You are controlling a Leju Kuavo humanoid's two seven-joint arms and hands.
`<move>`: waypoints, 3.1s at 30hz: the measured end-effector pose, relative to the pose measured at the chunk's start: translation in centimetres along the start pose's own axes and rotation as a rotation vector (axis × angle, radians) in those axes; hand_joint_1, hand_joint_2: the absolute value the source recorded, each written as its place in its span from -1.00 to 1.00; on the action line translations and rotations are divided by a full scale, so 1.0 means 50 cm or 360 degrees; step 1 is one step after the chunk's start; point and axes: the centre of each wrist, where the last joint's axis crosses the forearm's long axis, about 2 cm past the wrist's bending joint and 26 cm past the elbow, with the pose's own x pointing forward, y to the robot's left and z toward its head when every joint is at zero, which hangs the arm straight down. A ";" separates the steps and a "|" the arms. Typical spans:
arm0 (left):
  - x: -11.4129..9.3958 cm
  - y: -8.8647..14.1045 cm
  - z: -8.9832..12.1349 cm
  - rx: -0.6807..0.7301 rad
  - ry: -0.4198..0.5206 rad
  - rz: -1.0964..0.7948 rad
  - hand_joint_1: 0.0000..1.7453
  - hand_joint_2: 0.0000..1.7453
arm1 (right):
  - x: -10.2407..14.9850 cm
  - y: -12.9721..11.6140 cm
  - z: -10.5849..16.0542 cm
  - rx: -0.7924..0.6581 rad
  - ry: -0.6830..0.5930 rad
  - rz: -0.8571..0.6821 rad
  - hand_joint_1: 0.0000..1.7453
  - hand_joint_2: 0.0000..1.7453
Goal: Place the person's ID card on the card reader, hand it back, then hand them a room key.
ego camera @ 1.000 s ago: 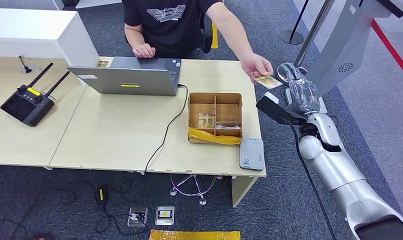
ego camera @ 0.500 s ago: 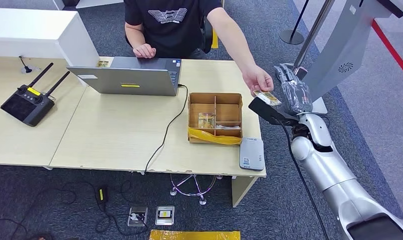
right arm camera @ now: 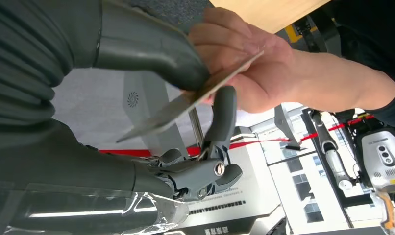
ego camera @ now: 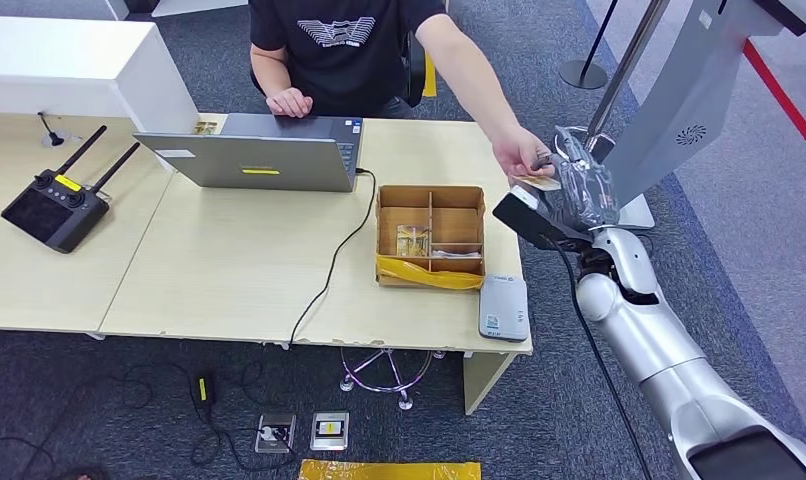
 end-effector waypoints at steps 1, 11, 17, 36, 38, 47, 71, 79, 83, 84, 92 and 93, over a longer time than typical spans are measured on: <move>0.000 0.000 0.000 0.0000 0.0001 0.0001 -1.00 -1.00 | 0.000 0.000 0.000 -0.0002 -0.0001 -0.0001 1.00 1.00; 0.000 0.000 0.000 0.0006 0.0001 0.0000 -1.00 -1.00 | 0.008 0.002 -0.002 -0.0015 -0.0020 -0.0016 1.00 1.00; 0.000 0.000 0.000 0.0016 0.0000 -0.0004 -1.00 -1.00 | 0.012 0.003 -0.003 -0.0028 -0.0024 -0.0025 1.00 1.00; -0.005 0.003 0.000 0.0021 0.0039 0.0019 -1.00 -1.00 | -0.009 0.048 0.065 0.0108 0.0062 -0.0037 1.00 1.00; -0.005 0.005 0.000 0.0024 0.0049 0.0027 -1.00 -1.00 | -0.015 0.056 0.087 0.0140 0.0076 -0.0036 1.00 1.00; -0.007 0.012 -0.002 0.0039 0.0085 0.0050 -1.00 -1.00 | -0.031 0.077 0.168 0.0214 0.0093 -0.0063 1.00 1.00; -0.005 0.012 -0.002 0.0031 0.0107 0.0045 -1.00 -1.00 | 0.020 0.108 0.185 0.0359 0.0021 -0.0161 1.00 1.00; -0.004 0.011 -0.002 0.0044 0.0106 0.0045 -1.00 -1.00 | 0.034 0.150 0.180 0.0410 0.0018 -0.0250 1.00 1.00; -0.004 0.009 -0.002 0.0049 0.0107 0.0049 -1.00 -1.00 | 0.042 0.168 0.175 0.0452 0.0041 -0.0279 1.00 1.00; -0.004 0.008 -0.001 0.0049 0.0108 0.0049 -1.00 -1.00 | 0.044 0.172 0.174 0.0461 0.0043 -0.0282 1.00 1.00; -0.004 0.005 0.000 0.0057 0.0113 0.0063 -1.00 -1.00 | 0.056 0.196 0.164 0.0515 0.0069 -0.0340 1.00 1.00; -0.004 0.005 0.000 0.0057 0.0114 0.0064 -1.00 -1.00 | 0.056 0.198 0.162 0.0520 0.0075 -0.0348 1.00 1.00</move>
